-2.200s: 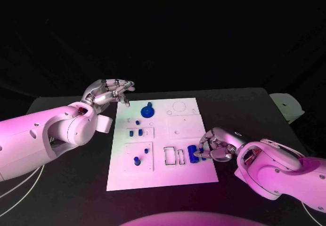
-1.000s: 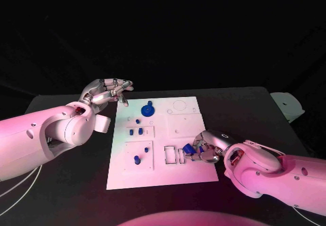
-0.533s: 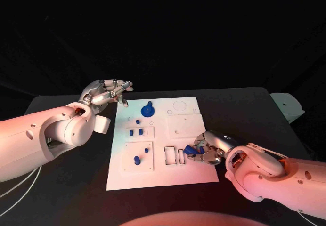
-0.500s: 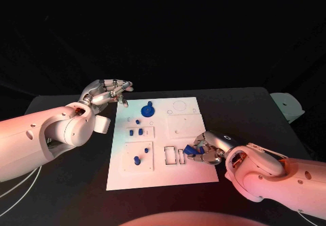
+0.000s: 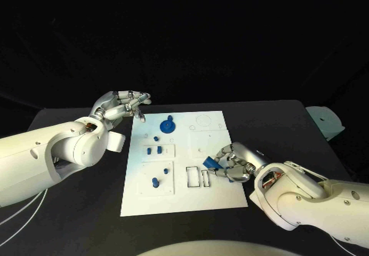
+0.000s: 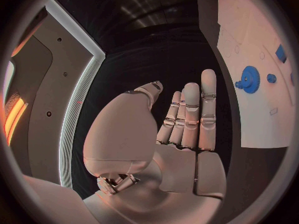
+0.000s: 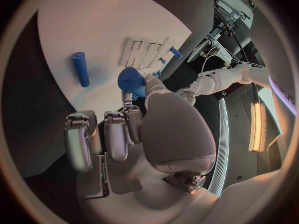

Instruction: Assemble the parts on the task board

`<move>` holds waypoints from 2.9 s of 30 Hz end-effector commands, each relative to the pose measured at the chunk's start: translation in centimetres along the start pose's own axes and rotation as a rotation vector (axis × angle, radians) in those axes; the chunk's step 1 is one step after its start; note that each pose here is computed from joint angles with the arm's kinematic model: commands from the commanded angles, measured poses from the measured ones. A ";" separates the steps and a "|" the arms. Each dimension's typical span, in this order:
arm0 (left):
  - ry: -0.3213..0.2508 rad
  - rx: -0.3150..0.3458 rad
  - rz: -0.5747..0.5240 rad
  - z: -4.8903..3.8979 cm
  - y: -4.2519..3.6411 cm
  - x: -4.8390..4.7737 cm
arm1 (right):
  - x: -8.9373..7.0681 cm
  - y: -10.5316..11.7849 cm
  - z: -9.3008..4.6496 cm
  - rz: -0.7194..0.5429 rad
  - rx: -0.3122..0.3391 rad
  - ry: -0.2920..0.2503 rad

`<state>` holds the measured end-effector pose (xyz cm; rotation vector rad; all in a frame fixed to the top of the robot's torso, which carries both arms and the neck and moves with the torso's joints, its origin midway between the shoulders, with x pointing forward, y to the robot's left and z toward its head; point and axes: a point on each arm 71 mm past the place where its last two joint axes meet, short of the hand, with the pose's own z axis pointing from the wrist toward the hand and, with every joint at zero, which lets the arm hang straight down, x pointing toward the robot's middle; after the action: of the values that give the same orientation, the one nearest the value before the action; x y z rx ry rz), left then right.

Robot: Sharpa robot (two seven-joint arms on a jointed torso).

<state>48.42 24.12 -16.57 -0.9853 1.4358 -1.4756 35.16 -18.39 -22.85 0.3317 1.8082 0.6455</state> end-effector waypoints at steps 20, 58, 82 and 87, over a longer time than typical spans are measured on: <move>0.022 0.007 -0.012 0.01 -0.15 0.42 | 3.4 1.6 1.7 0.066 0.011 0.174; 0.019 -0.001 -0.011 -0.15 -0.13 0.19 | 3.2 1.6 2.3 0.061 0.002 0.109; 0.014 -0.002 -0.009 -0.26 -0.14 -0.02 | 3.0 1.4 0.4 0.018 -0.082 0.218; 0.013 -0.002 -0.009 -0.28 -0.13 -0.08 | 3.0 1.3 0.4 0.014 -0.084 0.216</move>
<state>48.24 24.48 -16.56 -0.9911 1.4420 -1.4695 34.59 -15.93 -24.45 0.2808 1.9623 0.7703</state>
